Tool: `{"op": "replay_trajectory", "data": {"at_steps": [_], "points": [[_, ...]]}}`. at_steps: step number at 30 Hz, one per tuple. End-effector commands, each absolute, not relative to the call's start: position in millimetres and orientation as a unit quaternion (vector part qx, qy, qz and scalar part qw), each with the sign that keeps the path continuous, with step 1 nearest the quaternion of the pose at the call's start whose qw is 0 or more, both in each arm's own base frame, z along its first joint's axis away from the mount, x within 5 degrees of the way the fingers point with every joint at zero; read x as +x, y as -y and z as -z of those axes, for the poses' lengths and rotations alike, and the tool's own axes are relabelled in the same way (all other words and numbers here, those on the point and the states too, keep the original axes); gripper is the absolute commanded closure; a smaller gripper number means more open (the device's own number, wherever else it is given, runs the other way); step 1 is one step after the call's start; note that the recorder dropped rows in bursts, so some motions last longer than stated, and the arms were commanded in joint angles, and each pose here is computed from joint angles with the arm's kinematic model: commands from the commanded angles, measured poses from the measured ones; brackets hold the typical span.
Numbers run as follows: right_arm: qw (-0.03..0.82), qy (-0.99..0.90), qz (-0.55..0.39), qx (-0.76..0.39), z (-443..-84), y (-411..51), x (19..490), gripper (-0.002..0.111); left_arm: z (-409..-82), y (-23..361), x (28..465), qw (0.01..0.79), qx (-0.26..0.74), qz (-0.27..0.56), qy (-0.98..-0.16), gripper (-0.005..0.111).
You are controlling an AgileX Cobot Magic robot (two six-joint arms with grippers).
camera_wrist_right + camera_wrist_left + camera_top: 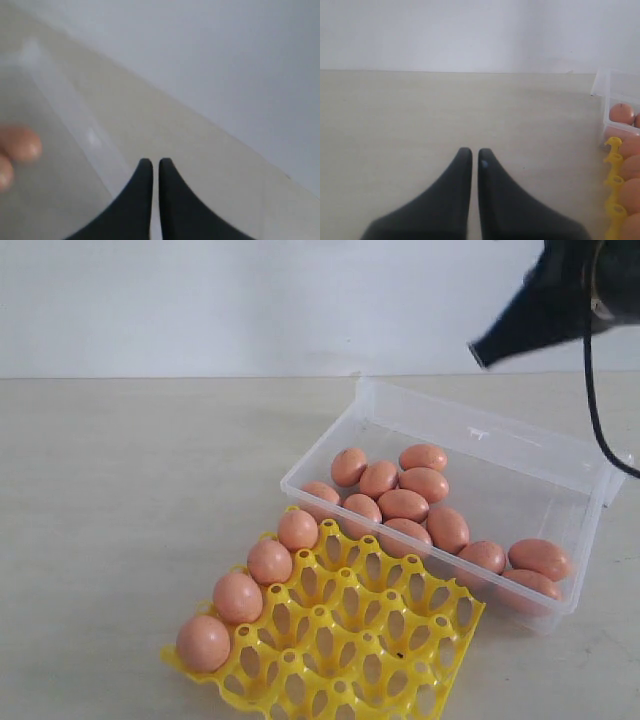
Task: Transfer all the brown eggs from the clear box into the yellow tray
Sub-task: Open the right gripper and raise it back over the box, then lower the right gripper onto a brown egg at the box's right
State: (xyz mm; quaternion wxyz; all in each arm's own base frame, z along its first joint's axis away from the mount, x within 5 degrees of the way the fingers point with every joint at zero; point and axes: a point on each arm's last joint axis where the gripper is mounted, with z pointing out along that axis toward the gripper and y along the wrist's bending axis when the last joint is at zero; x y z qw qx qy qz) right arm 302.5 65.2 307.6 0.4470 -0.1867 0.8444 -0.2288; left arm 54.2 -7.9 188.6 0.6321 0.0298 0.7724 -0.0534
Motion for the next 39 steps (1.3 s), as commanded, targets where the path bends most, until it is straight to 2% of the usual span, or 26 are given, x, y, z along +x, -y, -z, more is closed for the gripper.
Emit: {"op": "replay_trajectory", "data": {"at_steps": [1, 2, 4, 5, 8, 10, 13, 16, 20, 22, 25, 27, 39], "points": [[0.24, -0.898, 0.298, -0.215, -259.1, -47.5, 303.9, 0.108, -187.9, 8.1, 54.2, 0.634, 0.034, 0.053, -0.771, 0.103], [0.232, -0.911, 0.275, -0.202, -255.7, -49.3, 304.4, 0.108, -187.9, 8.1, 54.2, 0.634, 0.034, 0.053, -0.771, 0.103], [0.178, -0.927, 0.218, -0.249, -252.1, -57.0, 300.7, 0.108, -187.9, 8.1, 54.2, 0.634, 0.034, 0.053, -0.771, 0.103], [0.144, -0.931, 0.175, -0.285, -255.5, -64.4, 297.4, 0.108, -187.9, 8.1, 54.2, 0.634, 0.034, 0.053, -0.771, 0.103], [0.07, -0.944, 0.141, -0.291, -278.1, -72.8, 303.7, 0.108, -187.9, 8.1, 54.2, 0.634, 0.034, 0.053, -0.771, 0.103], [0.089, -0.95, 0.11, -0.278, -288.8, -82.6, 322.9, 0.108, -187.9, 8.1, 54.2, 0.634, 0.034, 0.053, -0.771, 0.103], [0.06, -0.955, 0.036, -0.288, -268.4, -98.7, 331.8, 0.108, -187.9, 8.1, 54.2, 0.634, 0.034, 0.053, -0.771, 0.103], [0.025, -0.946, 0.101, -0.308, -244.2, -90.9, 345.1, 0.108, -187.9, 8.1, 54.2, 0.634, 0.034, 0.053, -0.771, 0.103], [0.011, -0.943, 0.141, -0.302, -233.1, -85.6, 351.8, 0.105, -187.9, 8.1, 54.2, 0.634, 0.034, 0.053, -0.771, 0.103], [0.003, -0.942, 0.14, -0.304, -227.4, -86.2, 353.3, 0.093, -187.9, 8.1, 54.2, 0.634, 0.034, 0.053, -0.771, 0.103], [-0.011, -0.942, 0.14, -0.306, -218.0, -86.3, 353.9, 0.066, -187.9, 8.1, 54.2, 0.634, 0.034, 0.053, -0.771, 0.103], [-0.025, -0.94, 0.141, -0.311, -210.5, -85.6, 352.0, 0.056, -187.7, 8.1, 54.2, 0.633, 0.034, 0.053, -0.772, 0.103], [-0.066, -0.936, 0.148, -0.314, -179.1, -81.0, 357.6, 0.054, -187.7, 8.1, 54.2, 0.633, 0.034, 0.053, -0.772, 0.103]]}}
